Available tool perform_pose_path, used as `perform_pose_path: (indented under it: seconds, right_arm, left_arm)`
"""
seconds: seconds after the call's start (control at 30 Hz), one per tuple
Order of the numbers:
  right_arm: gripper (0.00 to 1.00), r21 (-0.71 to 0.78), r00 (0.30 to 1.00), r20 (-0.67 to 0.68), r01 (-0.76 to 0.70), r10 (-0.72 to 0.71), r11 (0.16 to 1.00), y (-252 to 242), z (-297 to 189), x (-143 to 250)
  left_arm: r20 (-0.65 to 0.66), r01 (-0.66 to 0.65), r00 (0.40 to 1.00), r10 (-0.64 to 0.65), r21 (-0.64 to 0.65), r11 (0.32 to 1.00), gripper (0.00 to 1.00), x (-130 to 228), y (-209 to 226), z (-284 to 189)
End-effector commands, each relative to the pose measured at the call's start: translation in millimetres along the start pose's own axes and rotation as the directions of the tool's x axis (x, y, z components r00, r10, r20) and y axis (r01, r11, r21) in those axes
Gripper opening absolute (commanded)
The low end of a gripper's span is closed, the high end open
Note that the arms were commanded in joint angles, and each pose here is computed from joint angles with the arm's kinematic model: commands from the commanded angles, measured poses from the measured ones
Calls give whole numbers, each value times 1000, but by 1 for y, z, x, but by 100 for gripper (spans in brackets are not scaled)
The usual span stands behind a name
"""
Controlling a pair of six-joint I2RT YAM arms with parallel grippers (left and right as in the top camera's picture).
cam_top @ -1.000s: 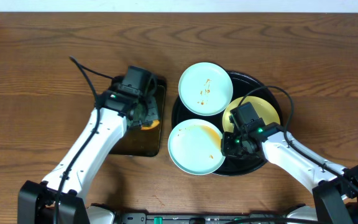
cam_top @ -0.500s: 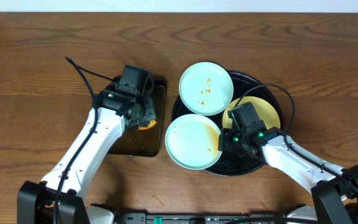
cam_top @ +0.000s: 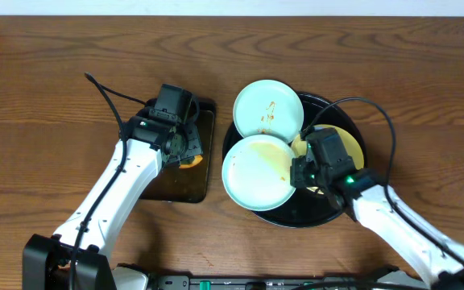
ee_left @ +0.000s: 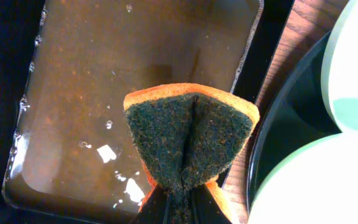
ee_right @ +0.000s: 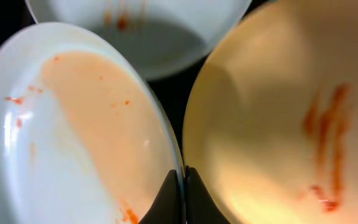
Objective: Clean dirty plates on tray and stack at the side
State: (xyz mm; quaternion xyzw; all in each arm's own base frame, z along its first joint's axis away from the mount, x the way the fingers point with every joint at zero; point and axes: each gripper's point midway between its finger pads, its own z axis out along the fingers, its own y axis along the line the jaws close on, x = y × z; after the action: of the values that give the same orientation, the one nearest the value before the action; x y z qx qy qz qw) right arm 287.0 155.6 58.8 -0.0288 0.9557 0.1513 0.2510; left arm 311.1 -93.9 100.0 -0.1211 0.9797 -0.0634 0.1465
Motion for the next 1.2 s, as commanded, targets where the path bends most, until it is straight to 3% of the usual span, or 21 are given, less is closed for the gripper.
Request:
perform_pose_path:
  seconds: [0.0, 0.27, 0.4, 0.5, 0.8, 0.93, 1.17]
  right_arm:
    - [1, 39, 993, 106, 50, -53, 998, 2, -21, -26]
    - [1, 99, 993, -90, -72, 81, 992, -14, -14, 22]
    - [1, 98, 971, -187, -132, 149, 986, -13, -5, 44]
    - [1, 31, 956, -250, -150, 153, 988, 0, 0, 53]
    - [1, 67, 922, -333, -185, 197, 980, -4, 1, 74]
    - [1, 68, 922, -334, -185, 197, 980, -4, 0, 74]
    - [1, 68, 922, -334, -185, 197, 980, -4, 0, 74]
  left_arm:
    - [19, -5, 1000, 5, -9, 1000, 8, -6, 1, -3]
    - [11, -6, 1000, 6, 4, 1000, 8, -4, -1, -3]
    - [-55, -27, 998, 34, 120, 992, 7, 11, -27, -5]
    - [-67, -91, 992, 103, 159, 983, 7, 25, -49, -6]
    - [-71, -321, 934, 350, 265, 909, 8, 92, -130, 2]
    - [-150, -295, 929, 339, 256, 921, 8, 129, -150, 23]
    - [-239, -105, 958, 158, 219, 970, 8, 160, -169, 42]
